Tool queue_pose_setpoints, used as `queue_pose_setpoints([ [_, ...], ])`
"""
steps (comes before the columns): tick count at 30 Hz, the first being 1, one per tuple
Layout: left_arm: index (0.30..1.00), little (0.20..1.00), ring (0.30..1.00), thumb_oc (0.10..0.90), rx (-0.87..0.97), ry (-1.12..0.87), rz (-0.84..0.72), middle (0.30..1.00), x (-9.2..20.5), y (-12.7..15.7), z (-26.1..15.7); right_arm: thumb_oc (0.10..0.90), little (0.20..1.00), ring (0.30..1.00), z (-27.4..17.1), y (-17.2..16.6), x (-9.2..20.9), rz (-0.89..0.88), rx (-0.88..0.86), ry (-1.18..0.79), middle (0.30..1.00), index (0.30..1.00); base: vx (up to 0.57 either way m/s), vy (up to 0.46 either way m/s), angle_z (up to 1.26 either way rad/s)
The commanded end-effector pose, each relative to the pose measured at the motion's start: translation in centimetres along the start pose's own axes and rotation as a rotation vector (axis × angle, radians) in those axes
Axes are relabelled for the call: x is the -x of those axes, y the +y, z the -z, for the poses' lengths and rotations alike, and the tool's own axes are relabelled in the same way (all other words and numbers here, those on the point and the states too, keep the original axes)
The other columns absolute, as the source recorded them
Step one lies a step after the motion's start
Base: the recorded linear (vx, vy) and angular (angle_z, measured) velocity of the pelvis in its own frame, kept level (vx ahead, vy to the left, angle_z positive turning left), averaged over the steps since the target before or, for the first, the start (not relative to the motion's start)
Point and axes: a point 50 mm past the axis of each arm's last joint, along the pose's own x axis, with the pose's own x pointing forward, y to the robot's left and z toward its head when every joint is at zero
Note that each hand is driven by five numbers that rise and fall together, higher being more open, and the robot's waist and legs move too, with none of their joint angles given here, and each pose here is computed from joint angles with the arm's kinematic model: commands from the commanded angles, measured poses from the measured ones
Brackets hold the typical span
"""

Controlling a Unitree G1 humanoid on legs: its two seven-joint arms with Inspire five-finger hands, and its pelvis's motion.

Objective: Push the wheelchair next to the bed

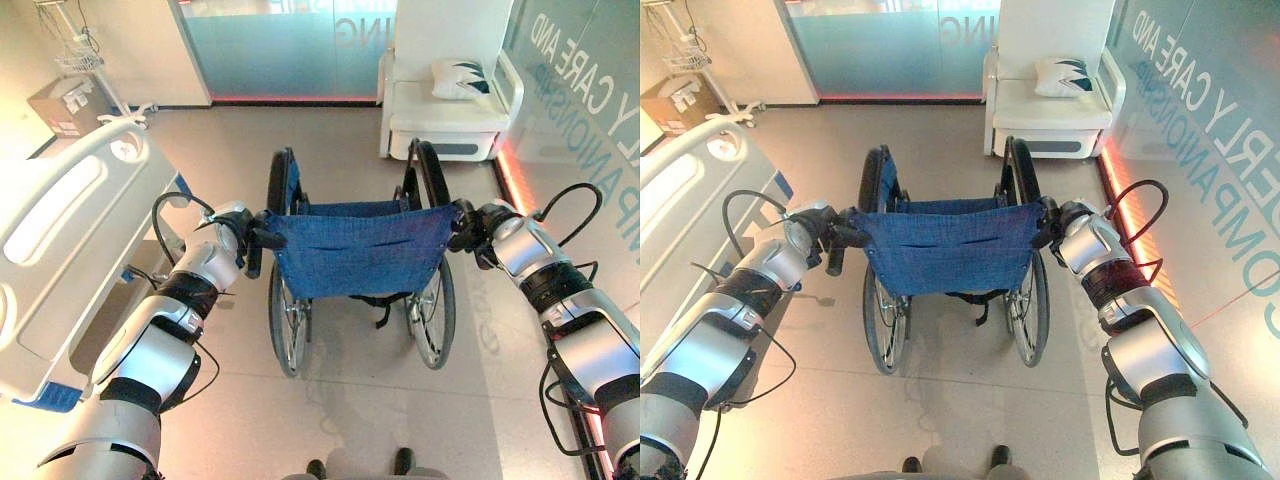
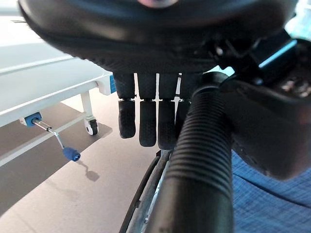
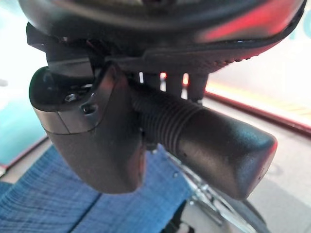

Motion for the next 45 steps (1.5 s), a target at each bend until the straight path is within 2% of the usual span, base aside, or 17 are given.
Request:
queue_pose_setpoints([
  [1,0.300,0.300,0.300,0.400,-0.041,-0.004,0.093,0.300,-0.4,-4.2,3.2,0.400,0.300,0.300,-1.7,0.4,0.3,-0.020,0.084,-0.215,0.300,0.300,0.00,0.000,0.00],
  [7,0.300,0.300,0.300,0.400,-0.007,-0.032,0.055,0.300,-0.3,-3.0,2.1,0.400,0.300,0.300,-2.4,-0.5,0.6,0.019,0.098,-0.237,0.300,0.300,0.01,0.002,0.00],
  [16,0.300,0.300,0.300,0.400,-0.136,-0.038,0.090,0.300,-0.4,-2.4,0.0,0.400,0.300,0.300,-5.1,-2.8,1.6,0.114,0.146,-0.288,0.300,0.300,0.01,0.019,0.00],
  [21,0.300,0.300,0.300,0.400,-0.114,-0.022,0.099,0.300,-0.6,-2.7,0.2,0.400,0.300,0.300,-6.1,-3.0,2.0,0.123,0.146,-0.322,0.300,0.300,0.03,0.109,0.01],
  [25,0.300,0.300,0.300,0.400,-0.067,-0.038,0.068,0.300,-0.6,-1.8,0.3,0.400,0.300,0.300,-6.6,-2.6,2.0,0.101,0.120,-0.352,0.300,0.300,0.03,0.157,0.01],
  [29,0.300,0.300,0.300,0.400,-0.035,-0.088,0.013,0.300,-0.3,-0.2,0.0,0.400,0.300,0.300,-5.6,-3.2,1.9,0.126,0.098,-0.364,0.300,0.300,0.07,0.135,-0.03],
  [34,0.300,0.300,0.300,0.400,0.004,-0.099,-0.010,0.300,0.1,-1.0,0.1,0.400,0.300,0.300,-4.3,-2.8,2.0,0.135,0.122,-0.381,0.300,0.300,0.33,-0.110,0.01],
  [41,0.300,0.300,0.300,0.400,0.075,-0.167,-0.076,0.300,0.4,1.3,-0.1,0.400,0.300,0.300,-4.2,-4.4,2.2,0.143,0.117,-0.374,0.300,0.300,0.32,-0.295,0.38],
  [45,0.300,0.300,0.300,0.400,0.105,-0.192,-0.063,0.300,0.2,0.5,-0.4,0.400,0.300,0.300,-2.8,-4.2,1.6,0.108,0.102,-0.332,0.300,0.300,0.41,-0.275,0.54],
])
